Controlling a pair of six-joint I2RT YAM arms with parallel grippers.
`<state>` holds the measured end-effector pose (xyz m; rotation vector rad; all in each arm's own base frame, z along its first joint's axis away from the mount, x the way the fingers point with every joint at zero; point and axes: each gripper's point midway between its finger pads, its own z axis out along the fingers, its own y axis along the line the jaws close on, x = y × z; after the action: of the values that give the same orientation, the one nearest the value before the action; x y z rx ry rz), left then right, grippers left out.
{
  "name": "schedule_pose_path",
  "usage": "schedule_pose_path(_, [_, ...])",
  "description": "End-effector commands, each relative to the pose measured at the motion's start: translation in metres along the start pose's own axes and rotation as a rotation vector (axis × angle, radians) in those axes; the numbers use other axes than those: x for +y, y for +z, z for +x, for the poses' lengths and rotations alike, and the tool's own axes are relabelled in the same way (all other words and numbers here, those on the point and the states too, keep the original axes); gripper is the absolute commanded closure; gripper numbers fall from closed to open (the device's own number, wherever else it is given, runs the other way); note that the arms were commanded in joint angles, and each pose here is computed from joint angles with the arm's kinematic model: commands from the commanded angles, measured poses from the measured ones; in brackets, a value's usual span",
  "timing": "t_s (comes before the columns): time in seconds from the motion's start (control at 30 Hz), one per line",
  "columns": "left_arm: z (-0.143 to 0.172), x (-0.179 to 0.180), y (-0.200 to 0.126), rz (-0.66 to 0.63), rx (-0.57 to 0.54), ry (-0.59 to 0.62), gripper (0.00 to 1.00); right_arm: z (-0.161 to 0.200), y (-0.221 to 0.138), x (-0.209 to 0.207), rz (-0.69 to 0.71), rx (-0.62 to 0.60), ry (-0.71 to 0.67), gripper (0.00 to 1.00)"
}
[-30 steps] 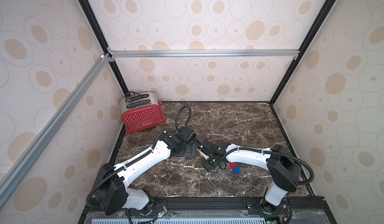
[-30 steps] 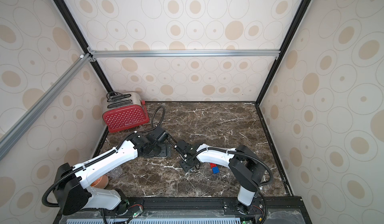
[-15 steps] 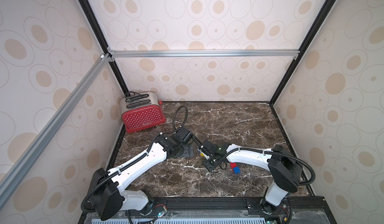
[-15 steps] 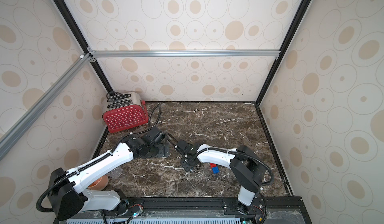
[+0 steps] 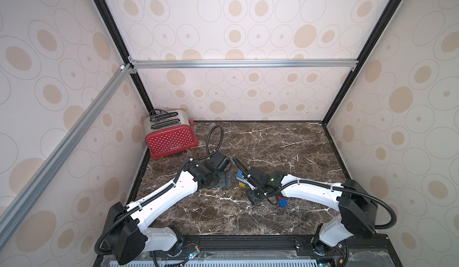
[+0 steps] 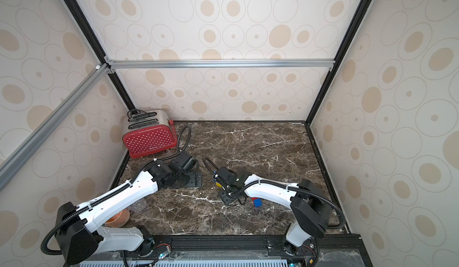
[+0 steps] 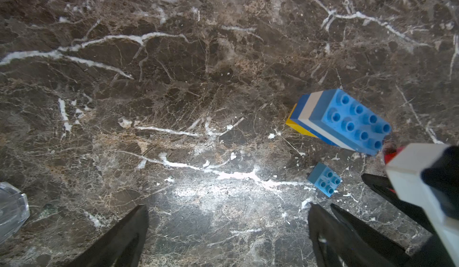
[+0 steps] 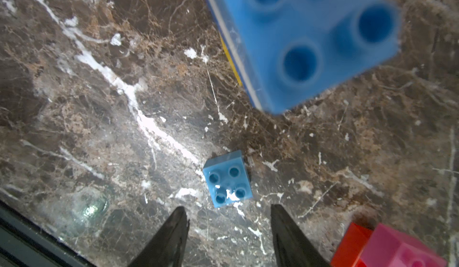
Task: Assemble a carrot with lego
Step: Adjust the lego brick at the center of the board, then pick up the lego brick from the center of the board.
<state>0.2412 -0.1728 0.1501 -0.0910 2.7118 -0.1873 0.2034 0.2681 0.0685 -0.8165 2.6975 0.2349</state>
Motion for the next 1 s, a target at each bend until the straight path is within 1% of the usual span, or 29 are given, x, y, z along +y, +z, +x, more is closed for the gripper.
schedule_pose_path(0.0, [-0.006,0.004,-0.002,-0.012,-0.033,0.018,0.01,0.003,-0.013,0.000,-0.024,-0.035,0.091,0.43])
schedule_pose_path(0.13, [-0.011,0.000,0.011,-0.014,-0.028,0.043,0.01,0.008,-0.023,-0.006,-0.006,-0.032,0.257,0.42])
schedule_pose_path(0.2, [-0.013,0.000,0.025,0.006,-0.005,0.014,0.01,0.008,-0.026,-0.007,-0.008,-0.046,0.357,0.41])
schedule_pose_path(0.3, [-0.016,0.000,0.042,0.064,0.021,-0.047,0.01,0.008,-0.029,-0.013,-0.008,-0.085,0.555,0.37])
schedule_pose_path(0.37, [-0.020,0.001,0.042,0.077,0.013,-0.047,0.01,0.012,-0.026,-0.013,-0.003,-0.086,0.669,0.37])
schedule_pose_path(0.4, [-0.021,0.001,0.040,0.080,0.011,-0.037,0.01,0.014,-0.024,-0.012,0.009,-0.089,0.705,0.36])
schedule_pose_path(0.57, [-0.025,0.010,0.029,0.081,0.012,-0.010,0.01,0.007,-0.014,0.011,0.063,-0.130,0.783,0.34])
schedule_pose_path(0.67, [-0.026,0.020,0.027,0.086,0.012,-0.026,0.01,0.005,-0.004,0.018,0.108,-0.154,0.852,0.34])
schedule_pose_path(0.73, [-0.027,0.025,0.026,0.091,0.012,-0.038,0.01,0.005,0.003,0.019,0.115,-0.171,0.901,0.34])
schedule_pose_path(0.97, [-0.026,0.029,0.023,0.103,0.002,-0.053,0.01,0.006,0.015,0.015,0.162,-0.183,0.954,0.34])
